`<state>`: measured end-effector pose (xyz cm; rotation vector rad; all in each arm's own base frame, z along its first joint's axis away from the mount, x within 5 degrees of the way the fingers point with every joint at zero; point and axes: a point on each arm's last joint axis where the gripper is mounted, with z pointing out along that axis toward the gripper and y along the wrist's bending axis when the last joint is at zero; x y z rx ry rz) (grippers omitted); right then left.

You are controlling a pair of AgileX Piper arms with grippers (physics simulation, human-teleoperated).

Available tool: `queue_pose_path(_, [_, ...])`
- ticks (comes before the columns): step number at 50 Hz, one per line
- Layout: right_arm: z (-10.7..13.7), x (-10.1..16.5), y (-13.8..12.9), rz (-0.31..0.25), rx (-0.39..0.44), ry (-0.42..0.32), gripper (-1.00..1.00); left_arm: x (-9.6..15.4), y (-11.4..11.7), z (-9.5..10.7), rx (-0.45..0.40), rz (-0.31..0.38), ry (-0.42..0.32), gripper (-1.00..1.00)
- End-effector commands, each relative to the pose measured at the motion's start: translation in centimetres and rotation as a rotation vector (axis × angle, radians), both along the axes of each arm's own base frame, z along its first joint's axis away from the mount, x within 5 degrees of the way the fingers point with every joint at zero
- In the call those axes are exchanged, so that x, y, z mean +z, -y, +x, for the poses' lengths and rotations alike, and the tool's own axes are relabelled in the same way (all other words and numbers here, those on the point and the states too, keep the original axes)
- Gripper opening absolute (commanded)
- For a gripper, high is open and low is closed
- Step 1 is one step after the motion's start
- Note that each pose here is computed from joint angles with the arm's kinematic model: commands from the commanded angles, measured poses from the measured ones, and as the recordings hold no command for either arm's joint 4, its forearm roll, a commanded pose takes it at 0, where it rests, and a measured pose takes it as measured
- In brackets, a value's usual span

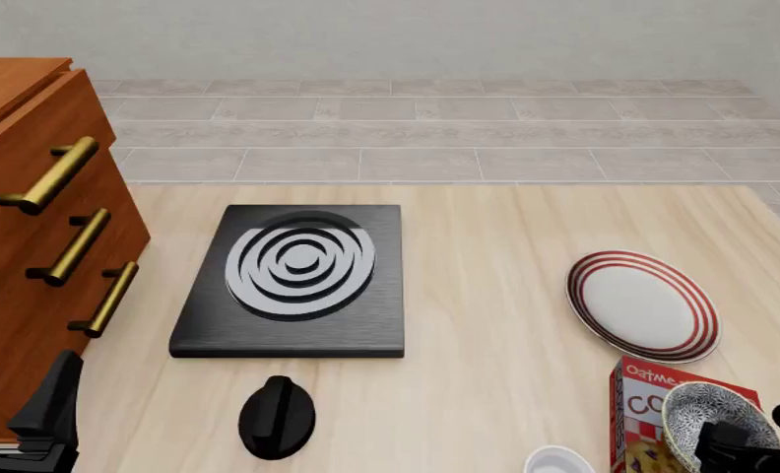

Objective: Pick the akita bowl on the cookies box and place it on the plate.

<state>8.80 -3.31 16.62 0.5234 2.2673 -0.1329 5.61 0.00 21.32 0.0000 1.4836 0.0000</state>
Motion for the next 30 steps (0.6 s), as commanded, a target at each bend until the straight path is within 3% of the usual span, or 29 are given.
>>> queue_pose_path(1, [-0.1, -0.4, 0.0, 0.000, 0.004, -0.009, 1.00, 0.0, 0.0, 0.0, 0.000, 0.000, 0.000, 1.00])
queue_pose_path(5, [-0.2, -0.2, -0.2, -0.001, 0.007, -0.002, 1.00, 0.0, 0.0, 0.0, 0.000, 0.000, 0.000, 1.00])
queue_pose_path(6, [-0.2, -0.2, 0.0, -0.006, 0.000, -0.003, -1.00, 0.0, 0.0, 0.0, 0.000, 0.000, 0.000, 1.00])
queue_pose_path(30, [-0.4, 1.8, -0.2, -0.016, 0.008, 0.032, -1.00, 0.0, 0.0, 0.0, 0.000, 0.000, 0.000, 1.00])
